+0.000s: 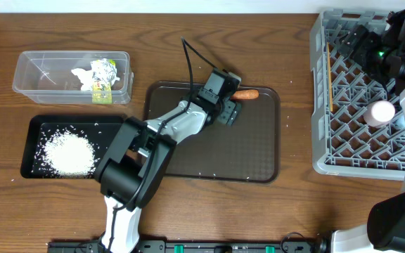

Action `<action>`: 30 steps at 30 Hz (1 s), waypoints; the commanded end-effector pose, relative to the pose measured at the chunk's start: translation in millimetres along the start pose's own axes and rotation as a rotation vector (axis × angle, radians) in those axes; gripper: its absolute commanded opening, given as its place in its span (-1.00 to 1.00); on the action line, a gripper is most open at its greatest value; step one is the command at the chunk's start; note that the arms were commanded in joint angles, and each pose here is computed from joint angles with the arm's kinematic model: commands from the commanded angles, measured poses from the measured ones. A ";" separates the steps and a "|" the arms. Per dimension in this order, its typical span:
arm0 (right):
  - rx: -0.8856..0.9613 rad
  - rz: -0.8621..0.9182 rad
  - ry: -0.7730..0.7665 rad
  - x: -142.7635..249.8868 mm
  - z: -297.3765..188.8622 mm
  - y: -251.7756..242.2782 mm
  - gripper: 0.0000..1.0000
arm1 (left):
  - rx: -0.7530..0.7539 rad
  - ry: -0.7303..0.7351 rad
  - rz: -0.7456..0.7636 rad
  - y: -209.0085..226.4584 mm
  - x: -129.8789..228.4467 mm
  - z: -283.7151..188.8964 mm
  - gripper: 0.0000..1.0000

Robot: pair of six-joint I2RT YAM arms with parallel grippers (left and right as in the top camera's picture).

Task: Sort waste into correct bins and load items into the dishwasher rack
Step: 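Close the left gripper around the carrot and adjust the grip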

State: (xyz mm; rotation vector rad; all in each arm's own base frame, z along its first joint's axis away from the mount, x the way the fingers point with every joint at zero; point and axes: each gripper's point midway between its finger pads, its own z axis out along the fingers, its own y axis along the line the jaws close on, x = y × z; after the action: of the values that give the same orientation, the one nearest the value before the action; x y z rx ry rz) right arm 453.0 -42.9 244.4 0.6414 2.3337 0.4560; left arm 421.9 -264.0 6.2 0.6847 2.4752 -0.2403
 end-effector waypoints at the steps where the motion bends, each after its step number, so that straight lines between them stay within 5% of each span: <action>1: -0.002 0.016 0.000 -1.9 0.8 -1.5 0.98 | 0.054 -0.007 -0.007 -10.8 -8.0 -23.8 0.61; 5: -0.002 0.016 0.000 -2.0 0.8 -1.5 0.99 | 0.144 -0.126 0.004 -26.9 -44.2 -63.8 0.11; 7: -0.002 0.016 0.000 -2.0 0.8 -1.5 0.98 | 0.168 -0.194 0.012 -31.4 -62.2 -80.9 0.07; 13: -0.002 0.016 0.000 -1.9 0.8 -1.5 0.99 | 0.166 -0.357 0.047 -31.9 -99.9 -89.7 0.15; 17: -0.002 0.016 0.000 -1.9 0.8 -1.5 0.99 | 0.164 -0.335 0.044 -30.8 -91.7 -65.7 0.56; 30: -0.002 0.016 0.000 -1.9 0.8 -1.5 0.99 | 0.183 -0.179 -0.026 6.2 -42.4 -8.9 0.60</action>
State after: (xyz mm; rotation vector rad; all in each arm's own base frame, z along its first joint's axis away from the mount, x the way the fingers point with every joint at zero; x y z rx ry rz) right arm 453.1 -42.9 244.5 0.6412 2.3334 0.4560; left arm 451.6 -277.3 35.5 0.6672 2.3085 -0.4547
